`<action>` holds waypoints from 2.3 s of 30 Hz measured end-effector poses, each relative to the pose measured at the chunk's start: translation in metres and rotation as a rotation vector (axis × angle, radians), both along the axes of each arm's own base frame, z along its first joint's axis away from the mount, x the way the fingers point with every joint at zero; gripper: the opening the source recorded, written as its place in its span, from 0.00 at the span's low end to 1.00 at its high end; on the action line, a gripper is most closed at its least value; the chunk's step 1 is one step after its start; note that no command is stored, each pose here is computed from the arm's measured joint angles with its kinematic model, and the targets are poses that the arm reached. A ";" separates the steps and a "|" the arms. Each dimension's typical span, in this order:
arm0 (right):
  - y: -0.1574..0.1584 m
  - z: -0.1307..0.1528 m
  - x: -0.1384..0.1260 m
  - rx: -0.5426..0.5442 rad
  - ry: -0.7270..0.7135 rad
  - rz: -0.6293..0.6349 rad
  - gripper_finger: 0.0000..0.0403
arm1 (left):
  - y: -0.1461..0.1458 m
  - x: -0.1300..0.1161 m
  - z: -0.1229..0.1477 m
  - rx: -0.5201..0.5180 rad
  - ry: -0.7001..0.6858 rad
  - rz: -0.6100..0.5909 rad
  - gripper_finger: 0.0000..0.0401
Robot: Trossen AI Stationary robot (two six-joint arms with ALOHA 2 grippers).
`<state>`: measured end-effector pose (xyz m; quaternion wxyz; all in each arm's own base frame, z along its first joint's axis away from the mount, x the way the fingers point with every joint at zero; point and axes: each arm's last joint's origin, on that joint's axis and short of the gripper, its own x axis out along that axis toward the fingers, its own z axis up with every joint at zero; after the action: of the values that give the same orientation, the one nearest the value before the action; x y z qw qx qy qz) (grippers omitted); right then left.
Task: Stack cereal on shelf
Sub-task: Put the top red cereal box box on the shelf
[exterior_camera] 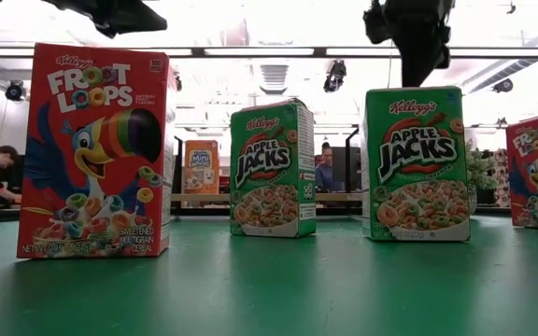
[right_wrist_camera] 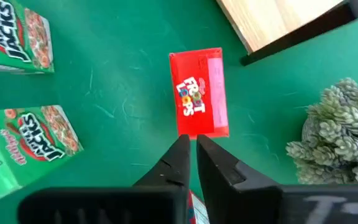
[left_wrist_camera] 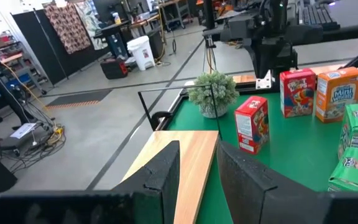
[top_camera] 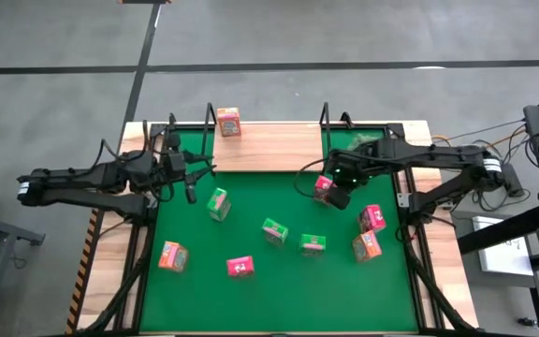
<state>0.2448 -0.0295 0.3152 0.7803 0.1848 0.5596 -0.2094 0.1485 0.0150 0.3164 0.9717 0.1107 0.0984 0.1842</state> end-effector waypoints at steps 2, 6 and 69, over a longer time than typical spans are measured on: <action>0.000 -0.003 0.004 -0.004 0.001 0.014 0.10 | 0.000 0.002 -0.001 0.000 0.009 0.000 0.23; -0.001 -0.005 0.011 -0.012 -0.030 0.058 0.24 | 0.000 0.003 -0.001 0.007 0.007 -0.001 0.23; -0.010 0.020 0.032 -0.253 -0.367 0.209 0.35 | 0.000 0.004 -0.003 0.024 0.033 -0.004 0.23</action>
<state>0.2769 -0.0394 0.3356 0.9034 0.0616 0.3936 -0.1588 0.1528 0.0151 0.3135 0.9689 0.1254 0.1118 0.1816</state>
